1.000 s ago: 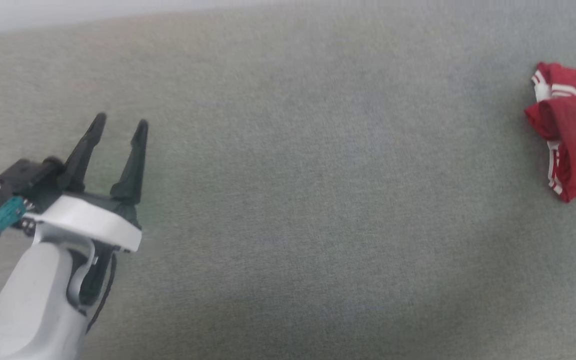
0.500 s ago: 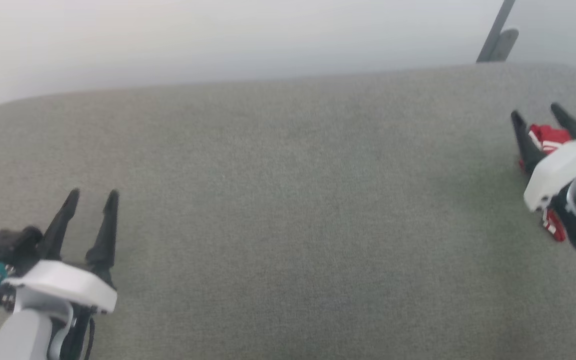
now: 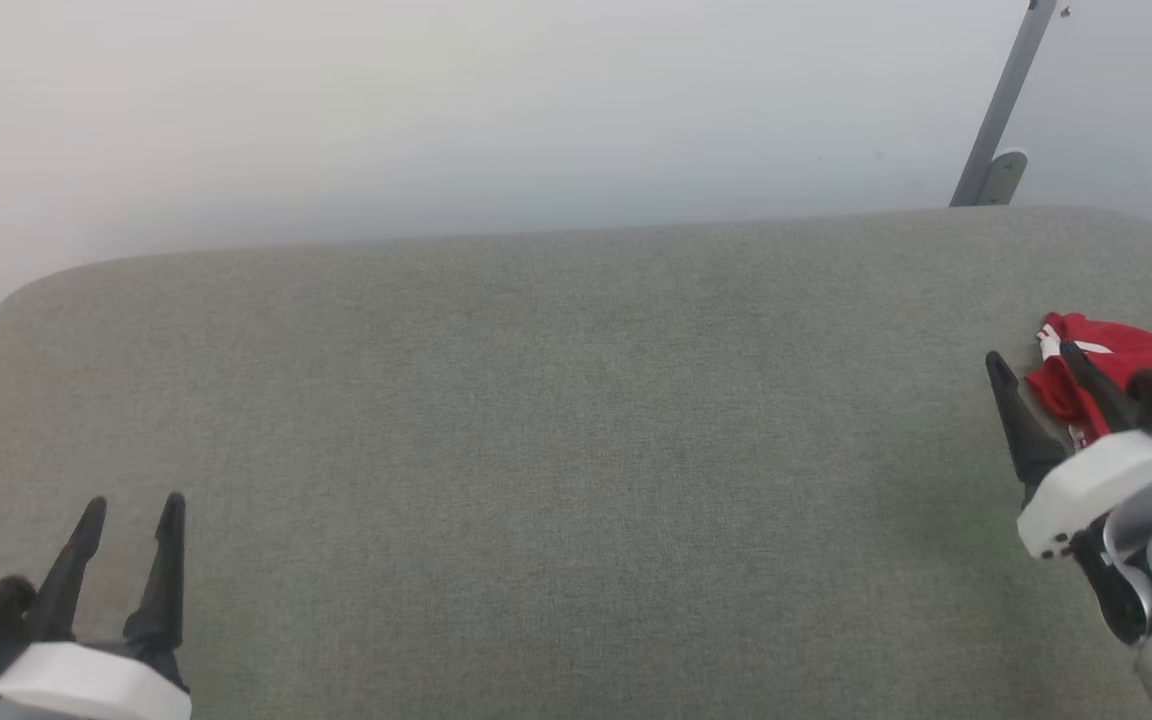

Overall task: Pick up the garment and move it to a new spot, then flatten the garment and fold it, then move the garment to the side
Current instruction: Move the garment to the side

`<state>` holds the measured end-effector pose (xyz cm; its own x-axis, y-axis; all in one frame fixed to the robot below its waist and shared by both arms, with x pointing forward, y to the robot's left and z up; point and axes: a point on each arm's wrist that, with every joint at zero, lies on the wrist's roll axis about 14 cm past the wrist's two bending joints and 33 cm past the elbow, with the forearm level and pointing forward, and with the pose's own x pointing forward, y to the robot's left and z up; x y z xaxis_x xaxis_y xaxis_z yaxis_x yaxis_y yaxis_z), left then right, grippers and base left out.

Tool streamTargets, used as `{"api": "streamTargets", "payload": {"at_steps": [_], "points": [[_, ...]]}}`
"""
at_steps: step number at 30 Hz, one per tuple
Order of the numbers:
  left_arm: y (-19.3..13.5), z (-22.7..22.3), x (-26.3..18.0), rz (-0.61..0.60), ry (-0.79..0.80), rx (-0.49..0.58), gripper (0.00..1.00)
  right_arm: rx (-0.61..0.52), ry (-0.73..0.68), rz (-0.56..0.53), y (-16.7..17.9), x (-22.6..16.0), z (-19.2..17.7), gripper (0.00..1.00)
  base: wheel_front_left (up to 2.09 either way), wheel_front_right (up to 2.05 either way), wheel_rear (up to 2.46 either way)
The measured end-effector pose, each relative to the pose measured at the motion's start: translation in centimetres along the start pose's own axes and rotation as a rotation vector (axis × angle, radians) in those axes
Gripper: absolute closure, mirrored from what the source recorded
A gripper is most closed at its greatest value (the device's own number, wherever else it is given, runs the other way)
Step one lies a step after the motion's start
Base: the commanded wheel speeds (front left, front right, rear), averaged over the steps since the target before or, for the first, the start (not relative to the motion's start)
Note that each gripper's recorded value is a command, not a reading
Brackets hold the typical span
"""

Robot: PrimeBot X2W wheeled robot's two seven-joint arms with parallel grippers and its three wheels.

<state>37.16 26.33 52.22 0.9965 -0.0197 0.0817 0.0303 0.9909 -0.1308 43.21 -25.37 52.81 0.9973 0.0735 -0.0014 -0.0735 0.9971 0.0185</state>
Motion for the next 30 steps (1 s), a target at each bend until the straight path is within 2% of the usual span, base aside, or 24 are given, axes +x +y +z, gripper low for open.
{"api": "streamTargets", "payload": {"at_steps": [16,30], "points": [[2.6,-0.8,-3.7,0.108,0.014,-0.01,0.0,0.079,-0.038,-0.089,0.1,-5.5,-2.5,0.0,0.0,0.0,0.0],[2.3,-0.9,-4.1,0.101,0.017,-0.005,0.0,0.093,-0.058,-0.097,0.6,-6.4,-2.3,0.0,0.0,0.0,0.0]]}}
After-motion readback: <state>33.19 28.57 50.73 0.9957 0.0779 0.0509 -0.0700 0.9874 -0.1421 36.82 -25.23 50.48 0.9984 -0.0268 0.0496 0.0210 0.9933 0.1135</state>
